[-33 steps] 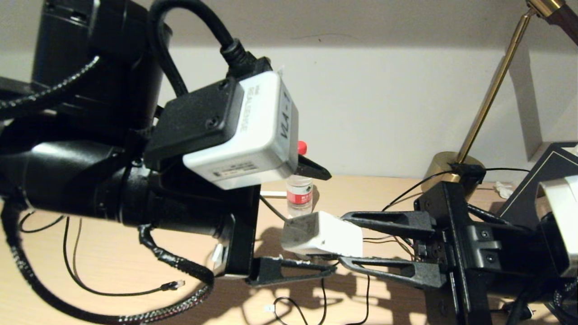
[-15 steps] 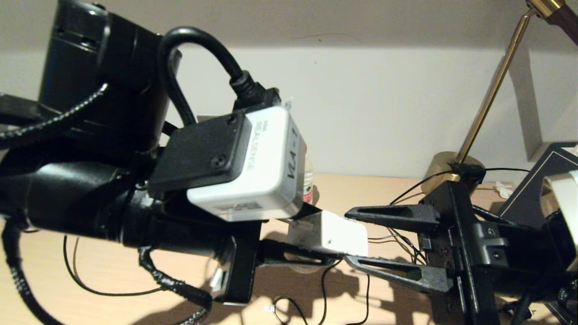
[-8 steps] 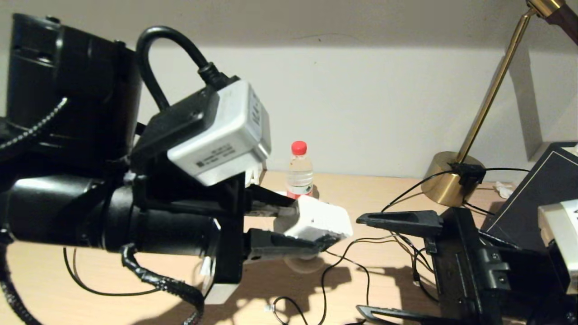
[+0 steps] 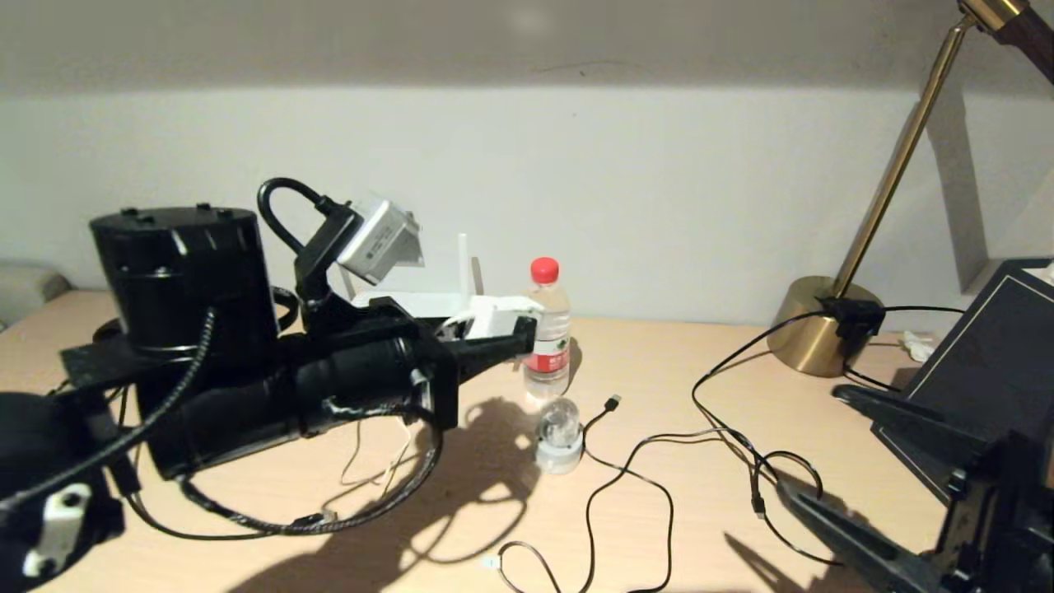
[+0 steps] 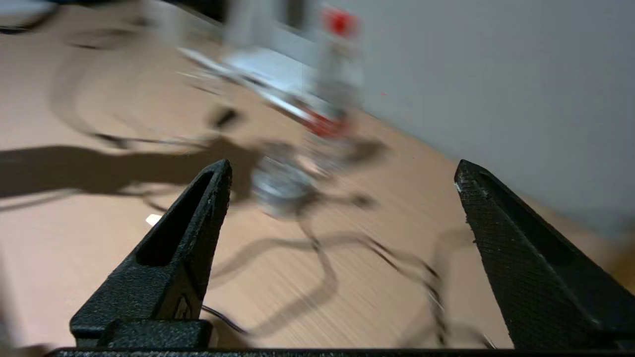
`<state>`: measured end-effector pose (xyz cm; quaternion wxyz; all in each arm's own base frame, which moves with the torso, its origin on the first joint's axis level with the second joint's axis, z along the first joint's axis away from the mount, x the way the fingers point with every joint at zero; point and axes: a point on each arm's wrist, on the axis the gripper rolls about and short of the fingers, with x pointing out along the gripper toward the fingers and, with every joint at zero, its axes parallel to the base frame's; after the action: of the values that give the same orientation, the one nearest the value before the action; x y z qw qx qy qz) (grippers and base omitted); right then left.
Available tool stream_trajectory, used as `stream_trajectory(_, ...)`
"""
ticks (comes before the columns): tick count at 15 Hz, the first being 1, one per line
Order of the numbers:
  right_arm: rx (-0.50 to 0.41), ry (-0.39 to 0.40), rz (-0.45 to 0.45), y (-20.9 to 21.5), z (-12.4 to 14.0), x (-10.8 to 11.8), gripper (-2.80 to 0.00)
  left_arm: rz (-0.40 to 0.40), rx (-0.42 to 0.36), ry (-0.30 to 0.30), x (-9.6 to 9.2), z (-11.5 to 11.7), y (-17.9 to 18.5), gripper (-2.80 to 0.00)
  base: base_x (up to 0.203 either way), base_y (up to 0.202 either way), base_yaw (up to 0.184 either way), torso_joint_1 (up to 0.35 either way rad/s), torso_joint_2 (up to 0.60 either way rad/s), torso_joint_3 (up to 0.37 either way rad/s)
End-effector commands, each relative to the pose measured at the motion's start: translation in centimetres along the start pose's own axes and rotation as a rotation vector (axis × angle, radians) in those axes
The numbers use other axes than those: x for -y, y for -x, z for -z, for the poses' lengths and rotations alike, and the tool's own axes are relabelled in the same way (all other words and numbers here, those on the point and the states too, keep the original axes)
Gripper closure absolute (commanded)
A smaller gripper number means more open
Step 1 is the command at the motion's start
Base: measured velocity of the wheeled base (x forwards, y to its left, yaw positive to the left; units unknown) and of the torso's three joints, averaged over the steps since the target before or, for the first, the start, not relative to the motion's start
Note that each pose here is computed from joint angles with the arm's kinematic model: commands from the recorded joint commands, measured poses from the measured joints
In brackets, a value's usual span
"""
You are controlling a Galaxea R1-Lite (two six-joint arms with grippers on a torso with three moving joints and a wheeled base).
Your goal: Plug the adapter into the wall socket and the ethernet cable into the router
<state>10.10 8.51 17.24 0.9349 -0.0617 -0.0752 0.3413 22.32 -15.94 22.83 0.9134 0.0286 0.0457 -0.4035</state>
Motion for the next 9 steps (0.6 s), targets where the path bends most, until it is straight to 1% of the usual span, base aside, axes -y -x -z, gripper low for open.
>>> stream_trajectory(1,-0.007,-0.014,0.266,3.3,0.3,0.5,-2.8,-0.165,0.075,0.041,-1.5,2.7,-2.6,0.0,0.0,0.0,0.0,0.0,0.0,0.0)
stream_trajectory(2,-0.052,-0.028,0.361,4.5,0.9,0.6,-2.8,-0.219,0.09,0.062,-1.9,4.1,-3.5,0.0,0.0,0.0,0.0,0.0,0.0,0.0)
stream_trajectory(3,-0.086,-0.037,0.44,5.6,1.4,0.8,-2.8,-0.259,0.1,0.07,-2.1,5.6,-4.4,0.0,0.0,0.0,0.0,0.0,0.0,0.0)
stream_trajectory(5,-0.128,-0.035,0.617,7.9,2.1,1.5,-2.8,-0.343,0.126,0.072,-2.6,8.4,-6.1,0.0,0.0,0.0,0.0,0.0,0.0,0.0)
stream_trajectory(7,-0.145,-0.028,0.795,9.7,2.3,1.9,-2.8,-0.396,0.142,0.071,-3.0,11.0,-7.4,0.0,0.0,0.0,0.0,0.0,0.0,0.0)
stream_trajectory(9,-0.142,-0.017,0.953,11.2,2.4,1.9,-2.8,-0.431,0.13,0.067,-3.3,13.2,-8.2,0.0,0.0,0.0,0.0,0.0,0.0,0.0)
